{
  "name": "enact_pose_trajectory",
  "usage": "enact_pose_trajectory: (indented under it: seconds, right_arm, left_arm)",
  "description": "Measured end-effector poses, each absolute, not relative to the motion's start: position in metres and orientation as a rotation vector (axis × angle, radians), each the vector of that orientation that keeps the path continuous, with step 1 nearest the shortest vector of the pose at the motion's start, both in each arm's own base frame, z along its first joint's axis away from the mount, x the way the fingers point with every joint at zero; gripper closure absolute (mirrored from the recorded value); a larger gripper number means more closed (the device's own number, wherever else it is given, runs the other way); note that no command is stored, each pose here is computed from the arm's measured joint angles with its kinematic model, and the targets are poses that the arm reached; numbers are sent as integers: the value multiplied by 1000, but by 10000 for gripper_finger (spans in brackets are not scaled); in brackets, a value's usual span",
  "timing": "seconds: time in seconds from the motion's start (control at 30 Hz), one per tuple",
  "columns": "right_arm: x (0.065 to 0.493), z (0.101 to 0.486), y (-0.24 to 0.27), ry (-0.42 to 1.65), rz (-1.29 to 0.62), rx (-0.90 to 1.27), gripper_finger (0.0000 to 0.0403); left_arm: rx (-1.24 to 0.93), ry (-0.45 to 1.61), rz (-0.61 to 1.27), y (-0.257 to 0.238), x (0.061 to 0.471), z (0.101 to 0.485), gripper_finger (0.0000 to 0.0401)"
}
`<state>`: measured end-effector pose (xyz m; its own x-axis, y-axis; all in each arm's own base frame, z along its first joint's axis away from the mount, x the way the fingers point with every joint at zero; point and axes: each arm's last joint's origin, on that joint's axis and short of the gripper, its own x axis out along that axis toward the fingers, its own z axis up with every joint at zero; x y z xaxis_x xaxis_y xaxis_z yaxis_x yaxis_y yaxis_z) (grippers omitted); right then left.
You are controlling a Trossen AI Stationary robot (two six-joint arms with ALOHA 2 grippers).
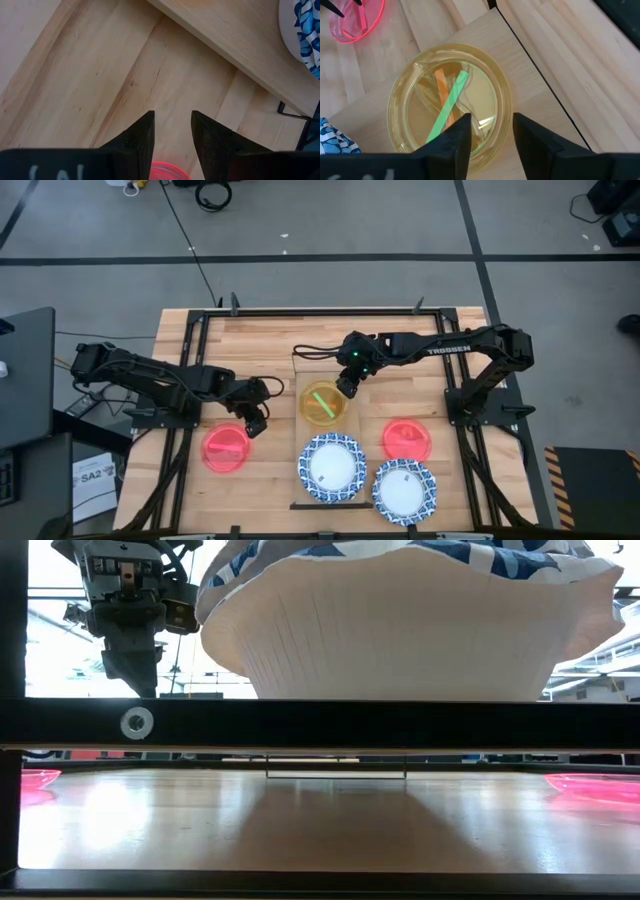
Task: Place and stack plates onto a shelf
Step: Stack the left pink transparent plate on the green transparent plate on the shelf
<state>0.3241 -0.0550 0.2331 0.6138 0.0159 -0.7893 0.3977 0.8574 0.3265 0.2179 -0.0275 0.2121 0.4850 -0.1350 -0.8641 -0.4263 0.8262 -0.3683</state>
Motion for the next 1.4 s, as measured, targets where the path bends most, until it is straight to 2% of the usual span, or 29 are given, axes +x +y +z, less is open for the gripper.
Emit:
enact_pose_trajectory:
  seconds: [0.9, 1.4]
  right_arm:
    - [324, 233, -56, 887, -262, 493, 247]
    - [324, 233, -56, 891, -246, 486, 247]
  left_arm:
    - [-598, 1066, 190, -27, 218, 212, 267]
    - [-406, 1054, 144, -26, 218, 212, 267]
